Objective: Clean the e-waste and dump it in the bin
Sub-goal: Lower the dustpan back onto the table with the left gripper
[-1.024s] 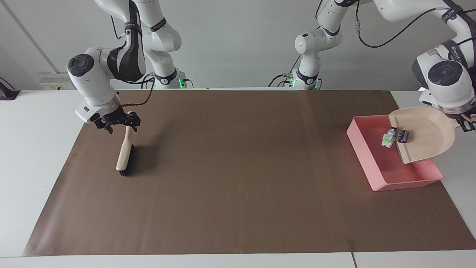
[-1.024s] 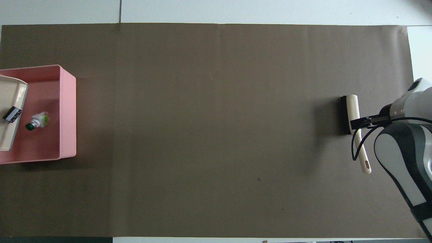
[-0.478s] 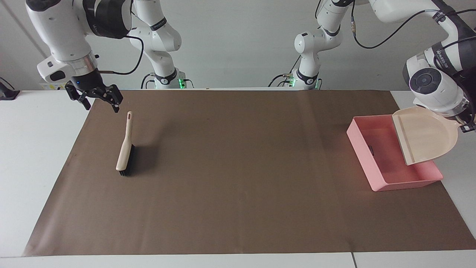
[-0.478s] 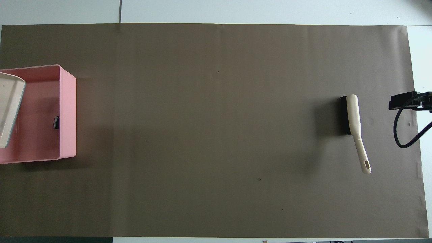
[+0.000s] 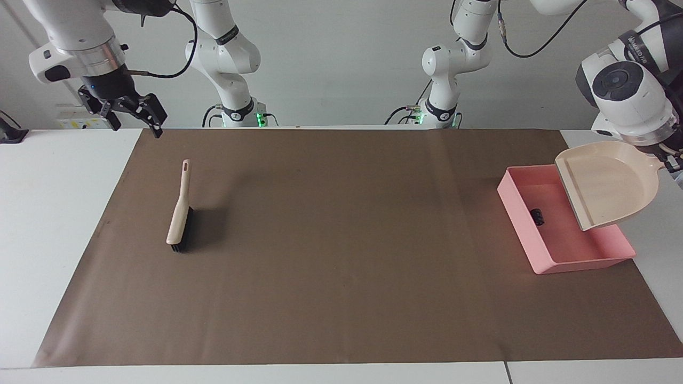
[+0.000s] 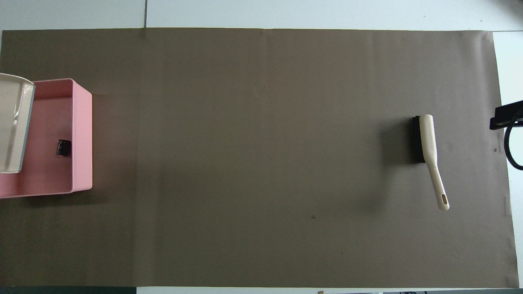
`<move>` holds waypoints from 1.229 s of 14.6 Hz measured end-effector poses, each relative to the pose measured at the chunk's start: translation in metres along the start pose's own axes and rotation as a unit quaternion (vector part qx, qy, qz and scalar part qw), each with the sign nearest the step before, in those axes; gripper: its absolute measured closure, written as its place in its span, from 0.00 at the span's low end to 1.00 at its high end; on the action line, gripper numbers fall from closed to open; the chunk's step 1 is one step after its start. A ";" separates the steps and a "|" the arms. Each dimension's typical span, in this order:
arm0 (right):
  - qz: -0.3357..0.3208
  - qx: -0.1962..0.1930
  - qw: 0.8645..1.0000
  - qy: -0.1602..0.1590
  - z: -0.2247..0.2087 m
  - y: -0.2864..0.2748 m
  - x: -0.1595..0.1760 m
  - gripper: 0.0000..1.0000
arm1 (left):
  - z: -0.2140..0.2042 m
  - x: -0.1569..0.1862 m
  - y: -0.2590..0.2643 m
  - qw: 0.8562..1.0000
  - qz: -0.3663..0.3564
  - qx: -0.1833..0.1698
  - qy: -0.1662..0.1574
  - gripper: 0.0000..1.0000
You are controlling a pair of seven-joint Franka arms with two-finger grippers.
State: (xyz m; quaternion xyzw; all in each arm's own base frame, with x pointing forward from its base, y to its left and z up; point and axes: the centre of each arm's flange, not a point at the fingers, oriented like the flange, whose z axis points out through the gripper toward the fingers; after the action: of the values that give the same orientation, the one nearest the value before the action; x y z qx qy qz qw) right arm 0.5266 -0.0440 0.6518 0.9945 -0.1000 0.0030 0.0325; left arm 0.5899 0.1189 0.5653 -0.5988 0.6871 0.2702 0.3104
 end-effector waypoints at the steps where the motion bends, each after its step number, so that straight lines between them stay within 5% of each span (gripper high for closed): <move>1: 0.001 0.000 1.000 -0.002 0.002 0.001 0.002 0.00 | -0.006 0.009 0.000 1.000 -0.005 0.000 0.028 0.67; 4: -0.005 0.000 1.000 -0.003 0.003 -0.005 0.002 0.00 | -0.019 0.054 -0.001 0.994 0.000 -0.006 0.113 0.67; 8: -0.013 0.001 1.000 -0.008 0.002 -0.014 0.000 0.00 | -0.059 0.161 0.000 0.982 0.062 -0.009 0.178 0.67; 14: -0.016 0.001 1.000 -0.012 0.003 -0.017 -0.002 0.00 | -0.121 0.324 0.041 0.982 0.046 -0.020 0.184 0.67; 18: -0.024 0.000 1.000 -0.013 0.003 -0.026 -0.003 0.00 | -0.127 0.366 0.051 0.979 0.023 -0.021 0.201 0.67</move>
State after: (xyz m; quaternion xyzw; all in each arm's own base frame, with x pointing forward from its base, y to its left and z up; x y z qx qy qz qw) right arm 0.5284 -0.0184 0.6476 0.9965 -0.0765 -0.0106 0.0312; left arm 0.4937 -0.2087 0.3750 -0.6313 0.7433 0.1657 0.1467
